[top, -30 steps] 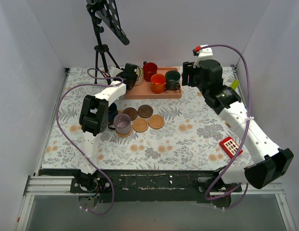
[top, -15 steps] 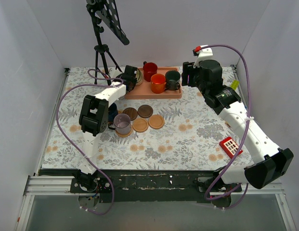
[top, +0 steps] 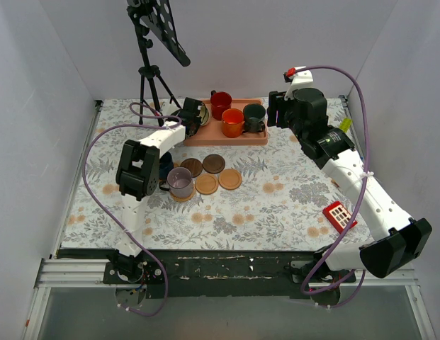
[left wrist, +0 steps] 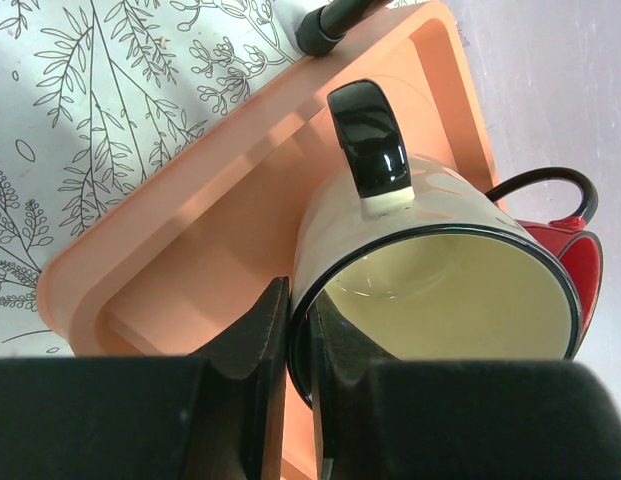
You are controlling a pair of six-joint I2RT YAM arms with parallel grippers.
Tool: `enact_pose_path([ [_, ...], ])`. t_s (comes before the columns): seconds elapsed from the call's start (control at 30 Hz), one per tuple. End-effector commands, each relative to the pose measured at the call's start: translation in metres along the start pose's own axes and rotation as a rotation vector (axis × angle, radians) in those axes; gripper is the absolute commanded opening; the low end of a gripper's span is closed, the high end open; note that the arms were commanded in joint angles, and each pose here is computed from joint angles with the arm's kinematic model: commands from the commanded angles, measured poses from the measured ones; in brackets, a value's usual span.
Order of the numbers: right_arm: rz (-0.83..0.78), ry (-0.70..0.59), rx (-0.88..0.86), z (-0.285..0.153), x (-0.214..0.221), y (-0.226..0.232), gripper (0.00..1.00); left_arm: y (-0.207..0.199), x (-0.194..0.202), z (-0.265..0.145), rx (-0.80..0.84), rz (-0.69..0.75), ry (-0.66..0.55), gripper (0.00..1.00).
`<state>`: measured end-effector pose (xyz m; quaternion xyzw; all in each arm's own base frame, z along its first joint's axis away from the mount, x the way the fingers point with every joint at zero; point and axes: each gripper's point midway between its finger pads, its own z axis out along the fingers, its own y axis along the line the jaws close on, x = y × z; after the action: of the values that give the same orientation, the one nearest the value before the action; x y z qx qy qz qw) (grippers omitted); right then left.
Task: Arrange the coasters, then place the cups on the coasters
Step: Pick up the cup from the tray.
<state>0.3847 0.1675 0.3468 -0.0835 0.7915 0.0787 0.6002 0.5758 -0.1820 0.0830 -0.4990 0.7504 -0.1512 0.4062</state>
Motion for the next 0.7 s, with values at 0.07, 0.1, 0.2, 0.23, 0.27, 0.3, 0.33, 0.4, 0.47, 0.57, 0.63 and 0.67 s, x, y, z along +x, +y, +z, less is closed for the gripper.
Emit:
enact_pose_path([
  [0.07,0.015,-0.053,0.0,-0.004,-0.015,-0.002,0.71,-0.031,-0.047,-0.049,0.076,-0.05,-0.068,0.0],
  [0.1,0.014,-0.052,0.001,-0.004,-0.015,-0.002,0.71,-0.035,-0.051,-0.055,0.097,-0.055,-0.072,0.0],
  [0.2,0.014,-0.051,-0.001,-0.003,-0.015,-0.001,0.71,-0.045,-0.056,-0.067,0.163,-0.053,-0.073,0.0],
  [0.23,0.014,-0.05,-0.002,-0.002,-0.015,-0.001,0.71,-0.045,-0.056,-0.07,0.174,-0.053,-0.071,0.0],
  [0.27,0.016,-0.05,-0.002,-0.003,-0.016,-0.001,0.71,-0.046,-0.057,-0.072,0.189,-0.051,-0.071,0.0],
  [0.3,0.016,-0.047,-0.004,-0.001,-0.016,0.0,0.7,-0.049,-0.058,-0.076,0.21,-0.049,-0.07,0.0],
  [0.33,0.016,-0.044,0.0,-0.001,-0.016,-0.001,0.71,-0.05,-0.059,-0.079,0.224,-0.042,-0.067,0.0],
  [0.4,0.022,-0.039,-0.001,0.0,-0.016,0.0,0.71,-0.05,-0.055,-0.081,0.244,-0.029,-0.05,0.0],
  [0.47,0.022,-0.031,-0.002,0.002,-0.014,0.001,0.7,-0.052,-0.051,-0.084,0.258,-0.019,-0.023,0.0],
  [0.57,0.029,-0.014,-0.005,0.005,-0.012,0.003,0.71,-0.054,-0.045,-0.091,0.277,-0.017,0.012,0.0],
  [0.63,0.025,0.016,-0.02,0.008,-0.007,0.007,0.74,-0.05,-0.044,-0.094,0.28,-0.006,0.019,0.0],
  [0.67,0.025,0.029,-0.029,0.01,-0.006,0.009,0.75,-0.05,-0.044,-0.097,0.287,-0.001,0.023,0.0],
])
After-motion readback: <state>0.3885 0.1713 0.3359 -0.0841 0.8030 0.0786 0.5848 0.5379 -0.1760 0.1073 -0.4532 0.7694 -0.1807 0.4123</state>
